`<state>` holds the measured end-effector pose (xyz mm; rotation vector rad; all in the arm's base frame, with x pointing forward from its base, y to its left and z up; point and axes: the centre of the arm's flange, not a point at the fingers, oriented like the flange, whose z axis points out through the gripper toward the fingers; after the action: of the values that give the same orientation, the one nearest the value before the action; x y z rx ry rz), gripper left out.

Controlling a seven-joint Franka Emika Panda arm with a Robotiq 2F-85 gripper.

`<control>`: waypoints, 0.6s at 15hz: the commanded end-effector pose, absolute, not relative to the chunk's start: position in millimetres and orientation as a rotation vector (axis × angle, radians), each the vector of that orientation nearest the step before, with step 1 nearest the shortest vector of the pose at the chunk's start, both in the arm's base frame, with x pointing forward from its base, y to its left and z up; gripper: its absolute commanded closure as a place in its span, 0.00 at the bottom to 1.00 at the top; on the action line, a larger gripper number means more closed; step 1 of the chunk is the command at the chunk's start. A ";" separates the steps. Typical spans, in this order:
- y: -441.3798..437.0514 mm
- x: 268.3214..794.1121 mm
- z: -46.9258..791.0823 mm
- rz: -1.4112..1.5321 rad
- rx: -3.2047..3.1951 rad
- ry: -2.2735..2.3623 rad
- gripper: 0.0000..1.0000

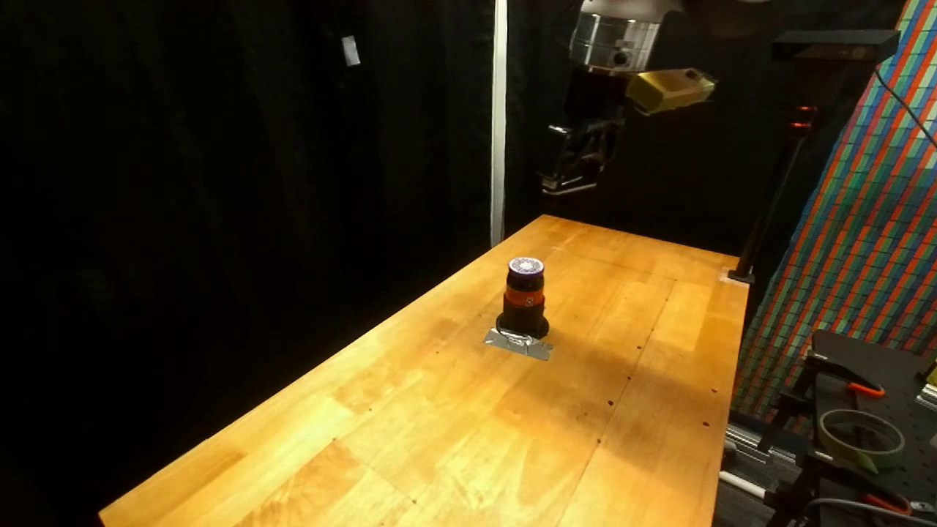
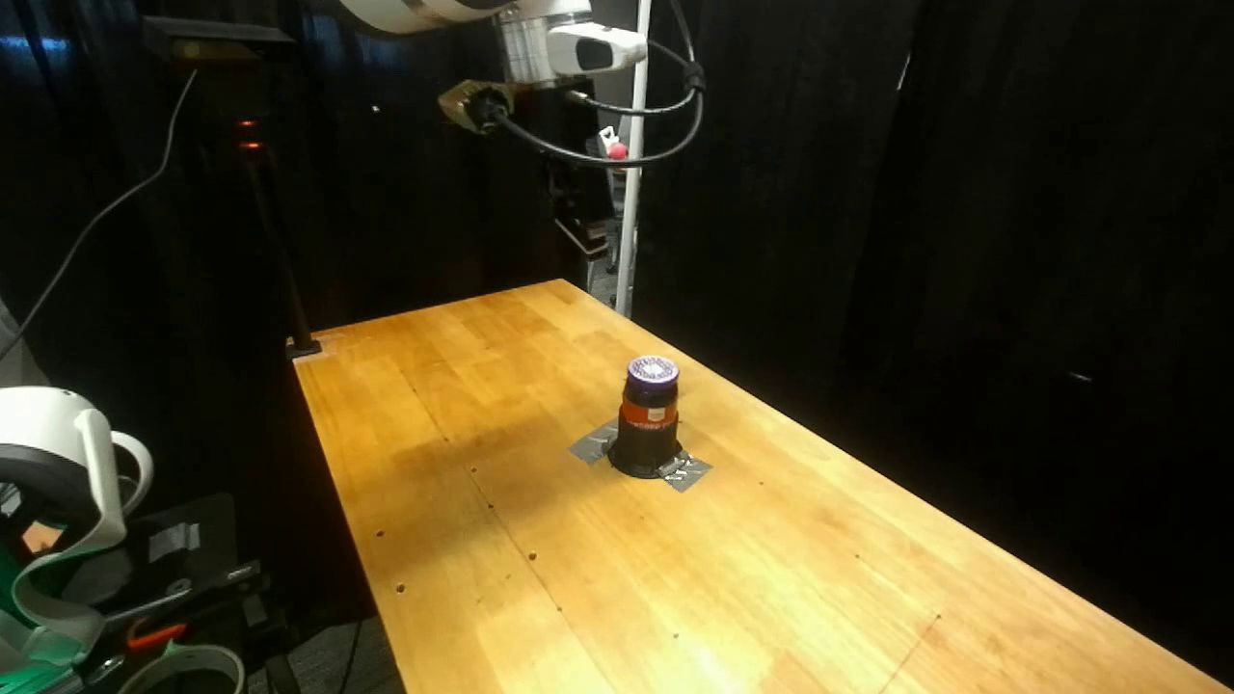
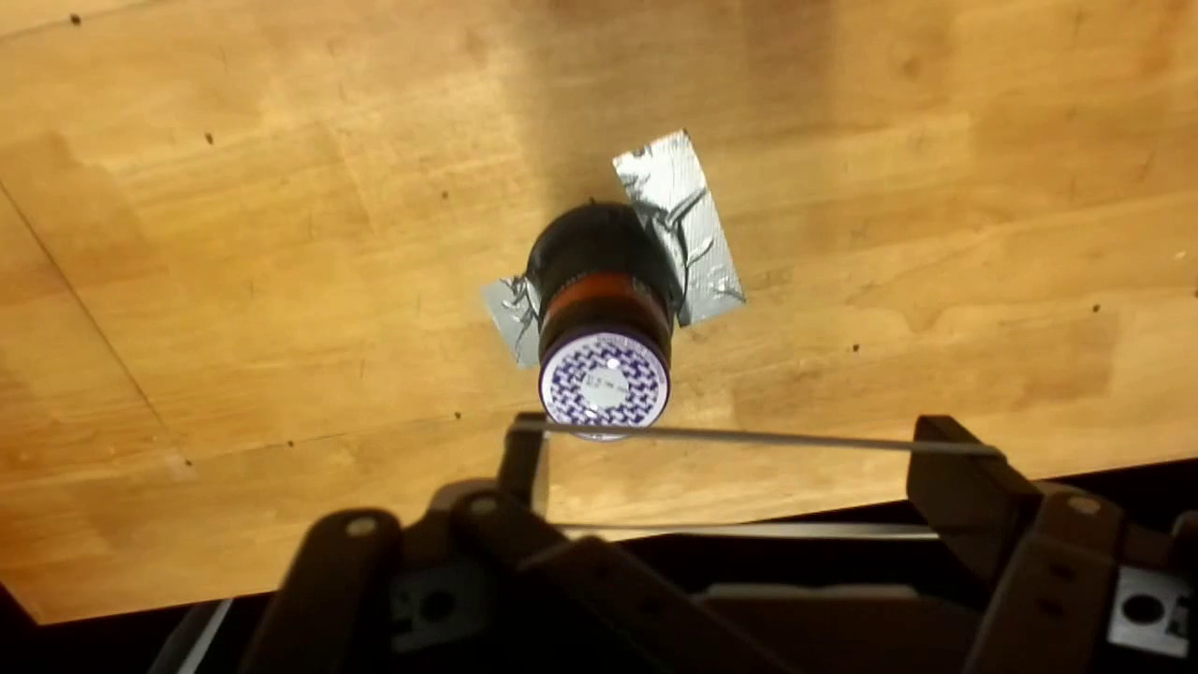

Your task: Put the rubber band around the jar.

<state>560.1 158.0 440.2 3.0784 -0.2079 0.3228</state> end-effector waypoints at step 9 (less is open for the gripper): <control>130.4 711.2 346.6 0.220 3.036 -0.370 0.00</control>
<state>678.7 132.0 360.3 3.0403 -0.3390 0.2697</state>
